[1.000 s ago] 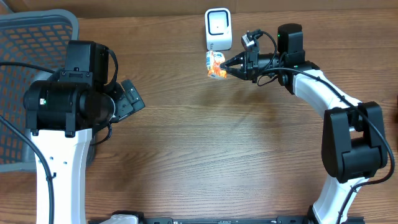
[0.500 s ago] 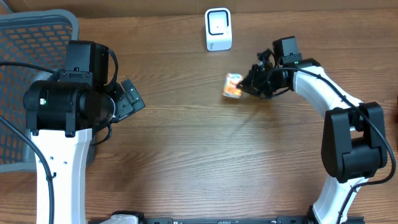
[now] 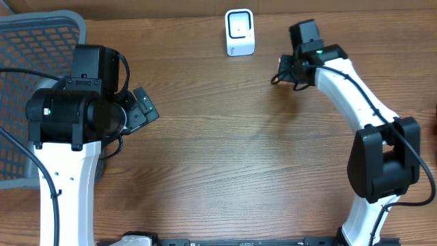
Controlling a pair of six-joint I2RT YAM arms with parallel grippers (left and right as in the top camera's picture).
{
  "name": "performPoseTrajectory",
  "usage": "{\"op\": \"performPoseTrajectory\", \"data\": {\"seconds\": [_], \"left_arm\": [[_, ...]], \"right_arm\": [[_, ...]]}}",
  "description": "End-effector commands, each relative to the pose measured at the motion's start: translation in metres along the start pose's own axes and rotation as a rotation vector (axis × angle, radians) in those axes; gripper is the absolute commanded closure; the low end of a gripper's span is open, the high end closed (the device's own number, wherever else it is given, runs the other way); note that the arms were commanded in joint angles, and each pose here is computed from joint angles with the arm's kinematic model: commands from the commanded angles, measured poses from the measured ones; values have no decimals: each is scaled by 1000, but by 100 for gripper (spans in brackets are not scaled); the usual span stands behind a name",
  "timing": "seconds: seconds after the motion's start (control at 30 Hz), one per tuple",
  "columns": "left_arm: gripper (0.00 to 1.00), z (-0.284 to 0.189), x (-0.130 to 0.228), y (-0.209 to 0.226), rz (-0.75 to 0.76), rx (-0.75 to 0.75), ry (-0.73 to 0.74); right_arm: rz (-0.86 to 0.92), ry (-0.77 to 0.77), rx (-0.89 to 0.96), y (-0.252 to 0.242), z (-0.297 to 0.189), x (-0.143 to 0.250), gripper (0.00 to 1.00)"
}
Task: Scan the item barcode
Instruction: 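Hold the pack close in front of the scanner face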
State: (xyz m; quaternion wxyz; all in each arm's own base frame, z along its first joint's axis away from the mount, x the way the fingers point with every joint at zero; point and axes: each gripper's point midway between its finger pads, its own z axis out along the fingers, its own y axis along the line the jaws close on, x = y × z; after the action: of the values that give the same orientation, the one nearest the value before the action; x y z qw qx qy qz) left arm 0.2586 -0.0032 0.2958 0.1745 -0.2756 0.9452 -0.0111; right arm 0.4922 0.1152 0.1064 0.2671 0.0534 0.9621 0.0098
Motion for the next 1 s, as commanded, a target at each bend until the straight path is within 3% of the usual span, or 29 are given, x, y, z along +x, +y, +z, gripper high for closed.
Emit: {"op": "performPoseTrajectory", "data": {"seconds": [0.0,0.2,0.33,0.57,0.73,0.97], "left_arm": [[0,1,-2,3,-25,-14,-5],[0,1,-2,3,-25,-14,-5],[1,1,-2,3,-25,-14,-5],[0,1,-2,3,-25,-14,-5],[0,1,-2,3,-25,-14,-5],[1,1,-2,3,-25,-14,-5]], "right_arm": [[-130,-193,174,-8,-24,-42,96],[-375,-449,266,22,-50,-95,96],[-657,-603,294,58,-69,-125,96],[-1187,-682,387,95,-50,-136,96],[-1257,-733,443,103,-34,-142,96],[-1222,-749,348,119,-6,-128,96]]}}
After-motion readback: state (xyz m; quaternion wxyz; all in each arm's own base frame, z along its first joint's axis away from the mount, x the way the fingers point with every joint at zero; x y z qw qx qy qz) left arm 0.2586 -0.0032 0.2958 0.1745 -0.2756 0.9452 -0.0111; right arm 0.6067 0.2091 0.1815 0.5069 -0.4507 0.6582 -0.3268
